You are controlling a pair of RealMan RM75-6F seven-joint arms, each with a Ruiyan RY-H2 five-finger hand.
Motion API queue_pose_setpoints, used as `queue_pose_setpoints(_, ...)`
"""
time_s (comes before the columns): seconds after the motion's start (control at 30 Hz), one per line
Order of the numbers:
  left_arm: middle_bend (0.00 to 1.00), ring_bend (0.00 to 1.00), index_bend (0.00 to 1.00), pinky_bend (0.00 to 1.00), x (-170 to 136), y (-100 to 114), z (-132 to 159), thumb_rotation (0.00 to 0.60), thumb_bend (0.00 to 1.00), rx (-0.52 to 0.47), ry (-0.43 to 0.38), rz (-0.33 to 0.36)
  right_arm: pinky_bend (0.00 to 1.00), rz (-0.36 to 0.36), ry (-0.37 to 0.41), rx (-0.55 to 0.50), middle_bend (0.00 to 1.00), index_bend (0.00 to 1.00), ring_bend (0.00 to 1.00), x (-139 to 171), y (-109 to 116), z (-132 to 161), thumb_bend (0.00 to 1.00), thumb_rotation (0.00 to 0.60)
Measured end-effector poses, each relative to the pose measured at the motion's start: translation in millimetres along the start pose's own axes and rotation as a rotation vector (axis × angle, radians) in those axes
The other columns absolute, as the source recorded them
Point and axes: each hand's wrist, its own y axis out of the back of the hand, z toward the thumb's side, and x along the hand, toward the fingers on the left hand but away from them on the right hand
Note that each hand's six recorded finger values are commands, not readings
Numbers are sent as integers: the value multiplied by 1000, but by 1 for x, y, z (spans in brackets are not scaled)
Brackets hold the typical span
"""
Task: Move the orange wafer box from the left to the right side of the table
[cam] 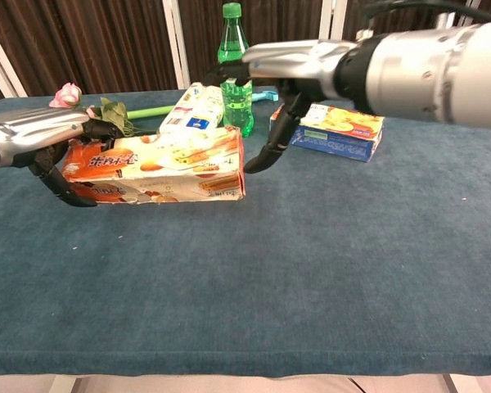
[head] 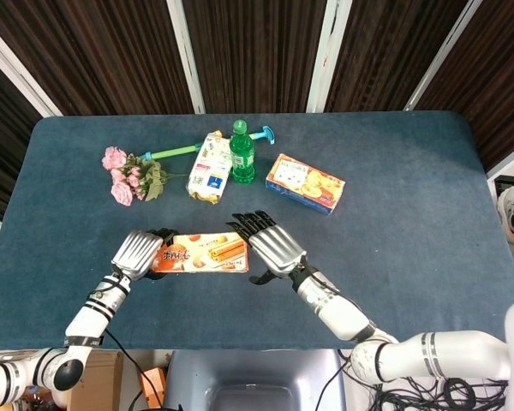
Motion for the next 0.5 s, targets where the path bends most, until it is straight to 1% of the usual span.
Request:
queue_pose_setpoints(0.13, 759, 750, 646, 796, 0, 3, 1, 600, 219, 3, -1, 4, 0, 20, -9, -12, 0, 0, 0, -18, -14, 12, 74, 600)
queue_pose_setpoints(0.27, 760, 750, 646, 796, -3, 5, 5, 600, 218, 3, -10, 10, 0, 8, -15, 2, 0, 0, 0, -32, -21, 20, 74, 600)
queue_pose_setpoints(0.43, 760, 750, 647, 796, -7, 10, 9, 600, 218, 9, -19, 22, 0, 11, -52, 19, 7, 0, 0, -44, -30, 19, 74, 600)
queue_pose_setpoints(0.47, 760, 750, 648, 796, -8, 10, 9, 600, 218, 11, -20, 21, 19, 10, -56, 18, 32, 1, 4, -45, -31, 19, 74, 600)
queue_pose_setpoints(0.5, 760, 750, 648, 796, -9, 10, 9, 600, 218, 14, -20, 21, 97, 8, -59, 15, 99, 42, 53, -47, -32, 19, 74, 600)
